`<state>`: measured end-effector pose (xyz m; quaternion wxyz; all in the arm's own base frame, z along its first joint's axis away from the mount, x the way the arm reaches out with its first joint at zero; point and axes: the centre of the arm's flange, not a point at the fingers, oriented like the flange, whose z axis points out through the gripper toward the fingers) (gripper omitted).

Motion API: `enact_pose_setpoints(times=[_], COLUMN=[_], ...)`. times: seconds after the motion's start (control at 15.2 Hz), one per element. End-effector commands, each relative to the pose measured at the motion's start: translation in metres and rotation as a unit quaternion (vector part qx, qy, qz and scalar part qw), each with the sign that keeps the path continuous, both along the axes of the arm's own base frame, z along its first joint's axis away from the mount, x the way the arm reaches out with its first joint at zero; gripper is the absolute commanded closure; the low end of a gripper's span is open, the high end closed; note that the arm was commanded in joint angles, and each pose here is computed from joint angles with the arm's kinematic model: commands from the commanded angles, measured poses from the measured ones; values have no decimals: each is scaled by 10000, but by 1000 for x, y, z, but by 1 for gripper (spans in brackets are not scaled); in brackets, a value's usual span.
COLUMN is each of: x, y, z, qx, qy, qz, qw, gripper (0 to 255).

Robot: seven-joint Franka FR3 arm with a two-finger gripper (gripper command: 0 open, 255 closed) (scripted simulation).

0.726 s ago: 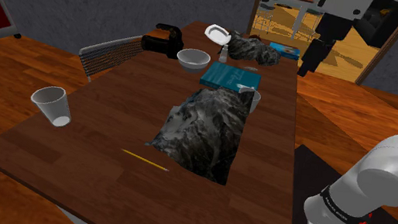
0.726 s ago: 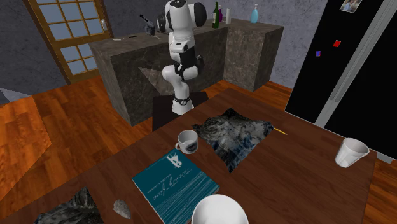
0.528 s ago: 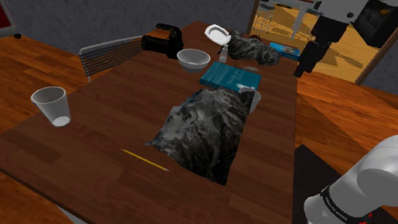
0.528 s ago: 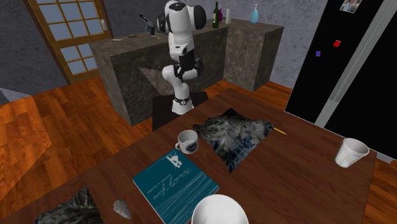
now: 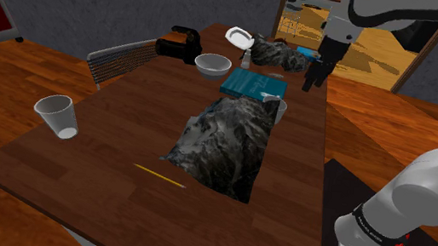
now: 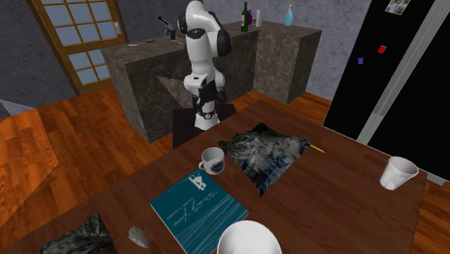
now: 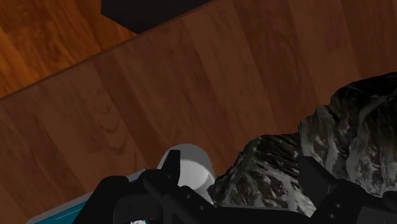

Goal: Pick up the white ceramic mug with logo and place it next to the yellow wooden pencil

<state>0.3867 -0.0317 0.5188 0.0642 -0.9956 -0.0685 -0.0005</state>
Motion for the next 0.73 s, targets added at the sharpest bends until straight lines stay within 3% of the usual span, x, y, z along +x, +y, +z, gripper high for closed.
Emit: enact_pose_setpoints(times=[0.0, 0.66], x=[17, 100], y=[-7, -50], z=[-20, -111], qx=[-16, -81], qy=[-19, -67], qz=[-20, -122], qw=[10000, 9999], gripper=[0, 0])
